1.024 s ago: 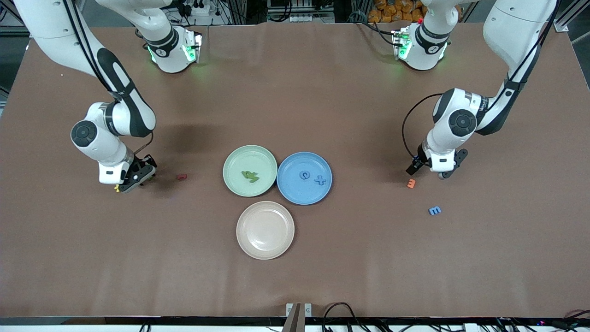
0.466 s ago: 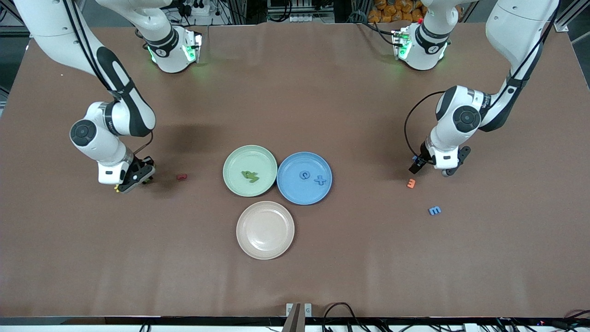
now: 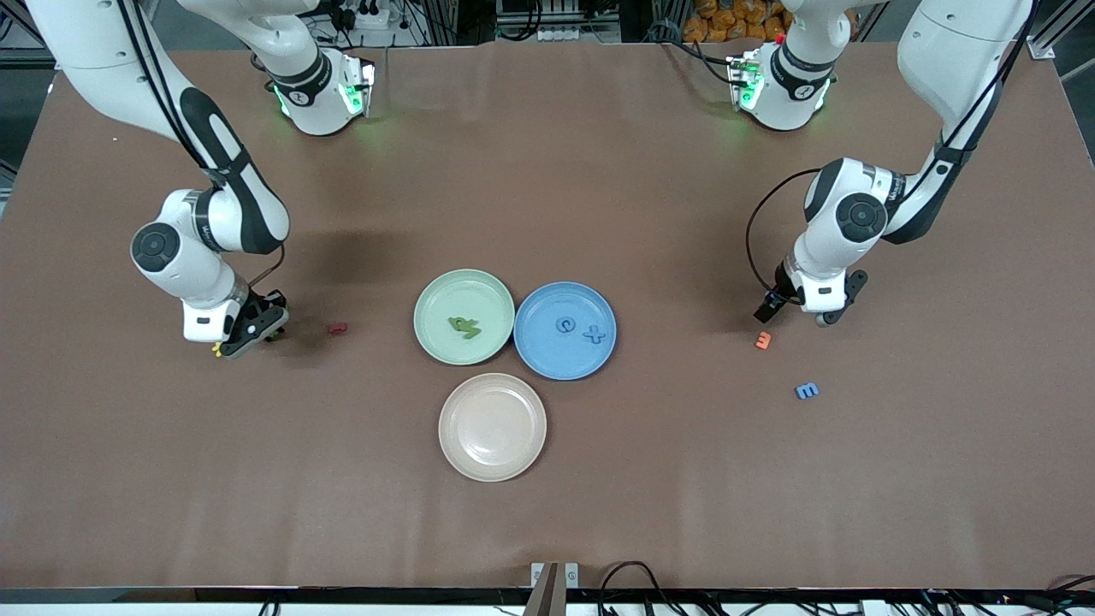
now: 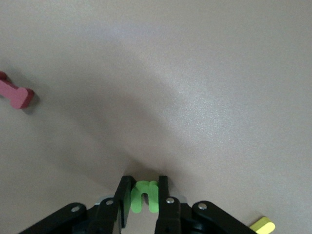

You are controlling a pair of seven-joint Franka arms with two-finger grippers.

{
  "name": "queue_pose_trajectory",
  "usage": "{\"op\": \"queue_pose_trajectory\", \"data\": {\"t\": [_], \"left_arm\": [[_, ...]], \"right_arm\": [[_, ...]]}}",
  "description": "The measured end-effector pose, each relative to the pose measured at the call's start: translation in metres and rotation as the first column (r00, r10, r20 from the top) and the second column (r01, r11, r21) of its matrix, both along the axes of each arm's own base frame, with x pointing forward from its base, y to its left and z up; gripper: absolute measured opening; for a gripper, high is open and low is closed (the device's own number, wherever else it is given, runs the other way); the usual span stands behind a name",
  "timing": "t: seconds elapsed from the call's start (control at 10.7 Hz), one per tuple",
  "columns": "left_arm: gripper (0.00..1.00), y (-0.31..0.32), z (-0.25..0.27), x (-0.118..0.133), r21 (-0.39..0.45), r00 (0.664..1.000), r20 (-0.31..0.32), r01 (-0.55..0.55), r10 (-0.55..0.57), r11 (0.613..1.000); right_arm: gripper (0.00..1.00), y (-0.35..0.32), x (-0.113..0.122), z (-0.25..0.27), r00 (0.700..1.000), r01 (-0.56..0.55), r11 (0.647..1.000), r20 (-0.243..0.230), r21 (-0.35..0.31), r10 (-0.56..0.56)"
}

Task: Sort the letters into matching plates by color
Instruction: 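Grasp the blue p with the left gripper while the right gripper lifts the n, then carry the p toward the blue plate while the right gripper lowers n onto green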

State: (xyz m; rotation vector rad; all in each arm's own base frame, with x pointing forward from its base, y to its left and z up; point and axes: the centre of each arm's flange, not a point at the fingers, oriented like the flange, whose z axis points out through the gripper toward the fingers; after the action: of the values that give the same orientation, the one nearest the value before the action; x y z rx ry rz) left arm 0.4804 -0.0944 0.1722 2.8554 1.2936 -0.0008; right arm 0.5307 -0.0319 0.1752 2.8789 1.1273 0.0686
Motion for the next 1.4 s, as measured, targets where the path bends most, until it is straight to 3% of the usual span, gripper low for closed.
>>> {"op": "queue_pose_trajectory", "data": {"t": [0.28, 0.56, 0.65, 0.93, 1.12, 1.4], "left_arm": [[1.00, -0.001, -0.006, -0.001, -0.010, 1.000, 0.001, 0.000, 0.000, 1.000], [1.00, -0.001, -0.006, -0.001, -0.010, 1.000, 0.001, 0.001, -0.001, 1.000], [0.96, -0.002, -0.006, -0.001, -0.009, 1.000, 0.002, 0.006, -0.006, 1.000], [0.53, -0.003, -0.001, 0.001, -0.009, 1.000, 0.018, 0.011, -0.011, 1.000], [0.33, -0.003, 0.000, 0.001, -0.009, 1.000, 0.020, 0.012, -0.011, 1.000], [0.33, -0.003, 0.000, 0.002, -0.009, 1.000, 0.021, 0.012, -0.012, 1.000]], "right_arm": [[0.27, 0.006, 0.006, 0.006, 0.999, 0.047, 0.999, 0.009, 0.005, -0.047], [0.27, 0.044, 0.019, 0.023, 0.984, 0.178, 0.984, -0.027, 0.013, -0.178], [0.27, 0.057, 0.023, 0.029, 0.975, 0.222, 0.975, -0.034, 0.014, -0.222], [0.27, 0.093, 0.030, 0.041, 0.946, 0.322, 0.947, -0.043, 0.017, -0.321], [0.27, 0.127, 0.032, 0.049, 0.930, 0.367, 0.929, -0.055, 0.039, -0.365], [0.27, 0.183, 0.027, 0.056, 0.893, 0.449, 0.891, -0.070, 0.066, -0.445]]}}
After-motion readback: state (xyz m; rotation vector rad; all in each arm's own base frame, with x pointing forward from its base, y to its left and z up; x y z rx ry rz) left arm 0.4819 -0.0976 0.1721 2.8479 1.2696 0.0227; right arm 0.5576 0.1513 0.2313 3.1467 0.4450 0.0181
